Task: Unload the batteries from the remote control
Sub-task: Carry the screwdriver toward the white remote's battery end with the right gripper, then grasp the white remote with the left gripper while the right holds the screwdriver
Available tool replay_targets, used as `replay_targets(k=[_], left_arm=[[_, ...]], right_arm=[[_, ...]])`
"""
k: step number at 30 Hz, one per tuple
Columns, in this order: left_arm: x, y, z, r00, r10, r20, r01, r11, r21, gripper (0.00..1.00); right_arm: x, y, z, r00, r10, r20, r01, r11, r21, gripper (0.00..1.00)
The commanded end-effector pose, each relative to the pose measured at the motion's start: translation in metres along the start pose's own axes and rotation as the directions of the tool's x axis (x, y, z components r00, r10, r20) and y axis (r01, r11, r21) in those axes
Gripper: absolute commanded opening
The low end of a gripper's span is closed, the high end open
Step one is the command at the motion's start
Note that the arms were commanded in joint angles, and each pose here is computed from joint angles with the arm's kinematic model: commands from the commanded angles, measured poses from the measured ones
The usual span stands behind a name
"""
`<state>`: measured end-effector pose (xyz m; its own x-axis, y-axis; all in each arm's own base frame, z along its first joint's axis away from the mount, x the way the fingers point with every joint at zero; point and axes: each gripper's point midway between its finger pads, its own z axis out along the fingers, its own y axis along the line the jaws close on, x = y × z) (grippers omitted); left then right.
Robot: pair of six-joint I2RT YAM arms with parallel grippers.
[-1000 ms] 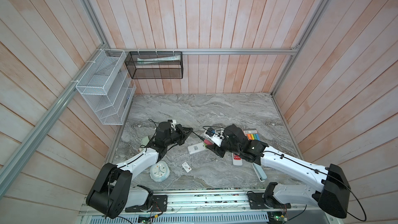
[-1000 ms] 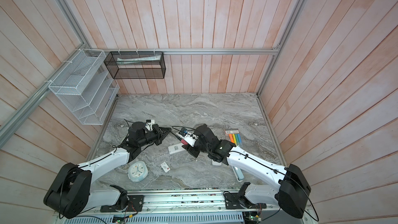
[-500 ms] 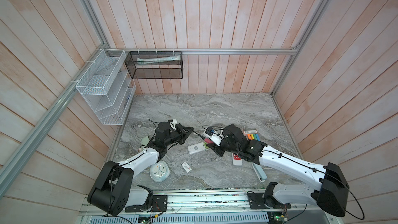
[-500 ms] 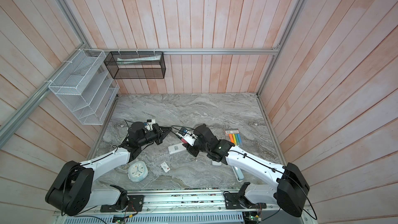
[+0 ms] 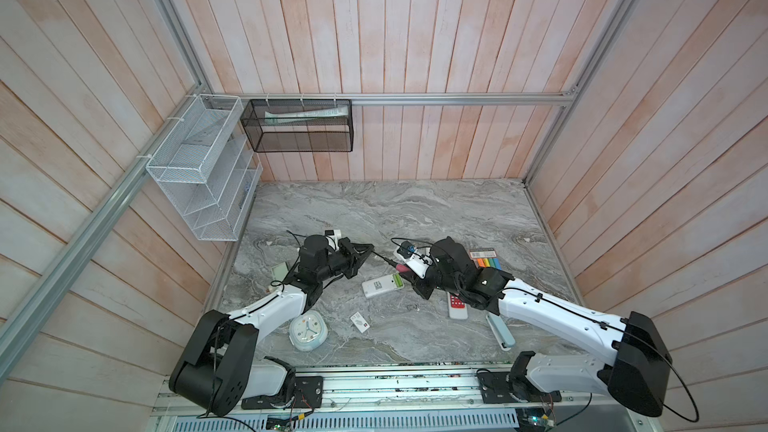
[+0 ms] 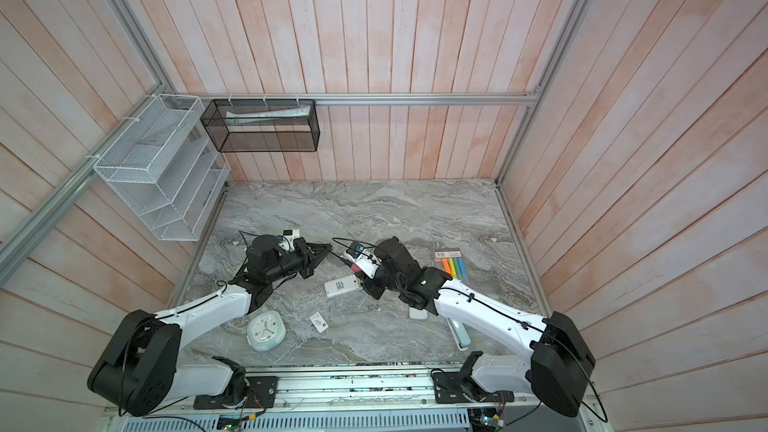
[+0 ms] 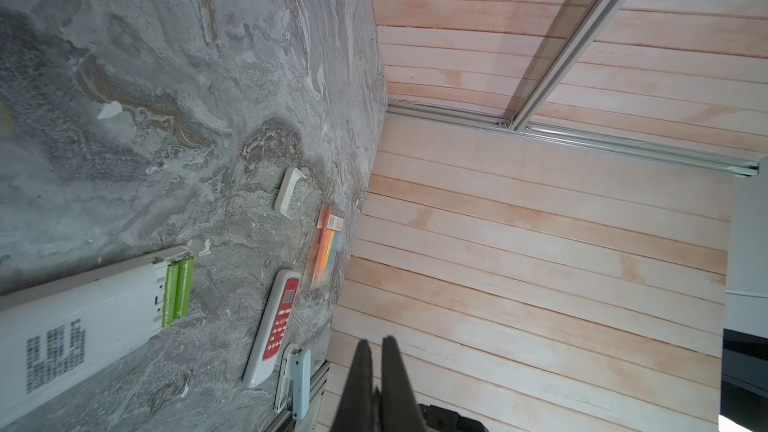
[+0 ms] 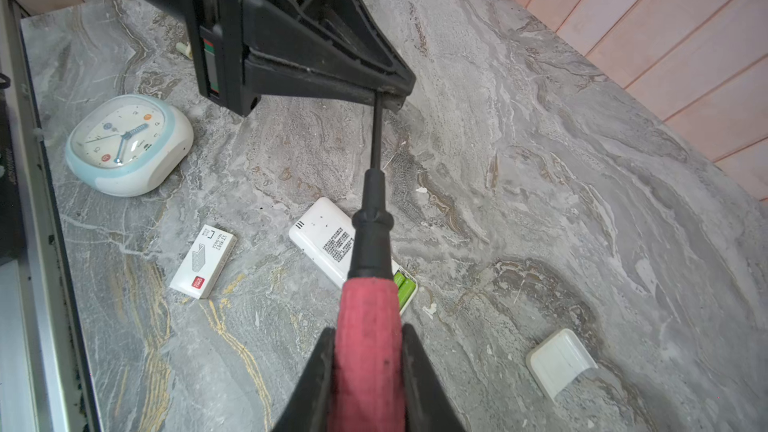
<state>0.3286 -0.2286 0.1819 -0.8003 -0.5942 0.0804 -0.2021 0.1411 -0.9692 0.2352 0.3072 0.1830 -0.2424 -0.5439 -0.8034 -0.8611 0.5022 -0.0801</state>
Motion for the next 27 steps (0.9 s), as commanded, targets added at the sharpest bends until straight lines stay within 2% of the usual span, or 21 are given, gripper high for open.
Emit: replay_targets(k=[1,5,6,7,9,11,14,19,22,24,27], left_arm=[[0.002,0.002,0.000,1.000,0.007,-0.015,-0.007,1.000,0.013,0.00],[-0.001,0.006,0.000,0.999,0.036,-0.003,-0.036,0.999,-0.010,0.00],[-0.002,0.007,0.001,0.998,0.058,-0.001,-0.058,0.998,-0.019,0.03],[-0.002,0.008,0.001,0.997,0.083,-0.002,-0.083,0.996,-0.032,0.12],[-0.005,0.013,0.001,0.990,0.141,0.001,-0.140,0.987,-0.079,0.48],[-0.008,0.019,-0.001,0.983,0.185,0.006,-0.183,0.975,-0.126,0.77],[-0.013,0.024,-0.003,0.964,0.266,-0.010,-0.263,0.946,-0.190,1.00],[-0.017,0.022,-0.006,0.907,0.417,-0.056,-0.417,0.871,-0.260,1.00],[-0.019,0.016,-0.007,0.851,0.517,-0.094,-0.520,0.801,-0.298,1.00],[-0.019,0.013,-0.007,0.776,0.619,-0.120,-0.618,0.710,-0.338,1.00],[-0.026,0.013,-0.012,0.677,0.720,-0.151,-0.706,0.578,-0.409,1.00]], right_arm=[[-0.015,-0.001,-0.001,0.999,0.000,0.036,0.000,1.000,-0.003,0.17],[-0.016,-0.002,-0.002,0.999,0.004,0.034,-0.004,1.000,-0.001,0.07],[-0.015,-0.002,-0.002,1.000,0.009,0.027,-0.009,1.000,0.003,0.04],[-0.012,-0.004,-0.002,1.000,0.014,0.018,-0.014,1.000,0.016,0.02],[-0.006,-0.012,-0.004,1.000,0.029,0.000,-0.029,0.998,0.060,0.00],[0.002,-0.019,-0.005,0.999,0.042,-0.021,-0.039,0.994,0.102,0.00],[0.013,-0.026,-0.006,0.997,0.068,-0.048,-0.060,0.988,0.142,0.00],[0.031,-0.036,-0.009,0.988,0.113,-0.107,-0.089,0.974,0.211,0.00],[0.042,-0.042,-0.010,0.976,0.156,-0.155,-0.112,0.960,0.257,0.00],[0.050,-0.045,-0.011,0.965,0.189,-0.183,-0.132,0.950,0.282,0.00],[0.057,-0.046,-0.015,0.950,0.235,-0.208,-0.165,0.938,0.304,0.00]])
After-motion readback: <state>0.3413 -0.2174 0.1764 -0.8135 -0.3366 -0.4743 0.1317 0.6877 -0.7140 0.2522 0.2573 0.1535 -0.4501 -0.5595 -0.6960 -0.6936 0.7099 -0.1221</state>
